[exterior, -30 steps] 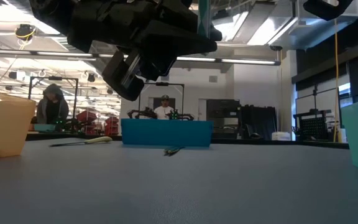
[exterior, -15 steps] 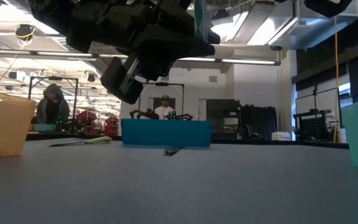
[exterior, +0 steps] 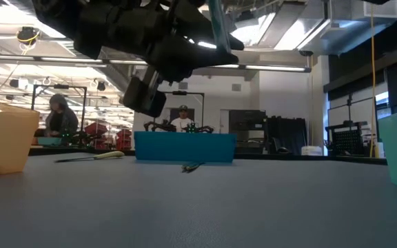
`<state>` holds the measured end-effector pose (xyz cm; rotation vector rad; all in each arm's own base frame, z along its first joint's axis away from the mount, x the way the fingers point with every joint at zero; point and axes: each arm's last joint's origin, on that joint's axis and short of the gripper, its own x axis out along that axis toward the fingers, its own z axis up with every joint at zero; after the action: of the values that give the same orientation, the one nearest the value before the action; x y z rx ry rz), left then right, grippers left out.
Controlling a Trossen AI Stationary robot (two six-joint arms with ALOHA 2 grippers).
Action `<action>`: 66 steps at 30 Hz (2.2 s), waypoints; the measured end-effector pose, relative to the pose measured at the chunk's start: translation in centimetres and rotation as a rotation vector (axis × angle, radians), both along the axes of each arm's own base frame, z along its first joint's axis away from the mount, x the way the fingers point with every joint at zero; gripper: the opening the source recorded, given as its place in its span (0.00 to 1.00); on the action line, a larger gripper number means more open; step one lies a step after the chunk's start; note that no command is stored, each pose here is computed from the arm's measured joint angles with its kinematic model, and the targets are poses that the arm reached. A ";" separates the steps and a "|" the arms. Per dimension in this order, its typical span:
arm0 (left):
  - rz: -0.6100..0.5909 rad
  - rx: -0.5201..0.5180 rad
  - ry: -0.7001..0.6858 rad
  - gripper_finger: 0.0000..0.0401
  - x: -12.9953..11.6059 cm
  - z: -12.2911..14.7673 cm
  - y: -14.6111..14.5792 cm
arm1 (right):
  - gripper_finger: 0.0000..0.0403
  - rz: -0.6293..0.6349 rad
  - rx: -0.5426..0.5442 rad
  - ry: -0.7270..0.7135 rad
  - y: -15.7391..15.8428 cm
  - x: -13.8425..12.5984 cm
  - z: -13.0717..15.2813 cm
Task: Sort silverware by color (type)
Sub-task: Put the green patterned knife into the orange bin
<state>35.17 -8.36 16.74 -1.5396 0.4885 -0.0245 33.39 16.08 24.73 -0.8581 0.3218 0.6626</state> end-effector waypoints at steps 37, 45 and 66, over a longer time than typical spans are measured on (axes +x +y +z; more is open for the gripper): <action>-0.182 0.259 -0.034 0.09 -3.4 6.2 4.9 | 0.33 -0.179 0.270 0.191 0.0 -0.2 -0.3; -0.223 0.244 0.035 0.10 -6.9 9.0 2.7 | 0.33 -0.179 0.272 0.187 0.0 -0.2 -0.3; -0.365 0.364 0.654 0.11 -14.6 6.3 -1.9 | 0.33 -0.179 0.270 0.186 -0.1 -0.2 -0.3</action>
<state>20.52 -10.22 23.06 -1.0598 1.2189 0.2802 33.23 16.02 24.46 -0.5047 0.4596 0.6038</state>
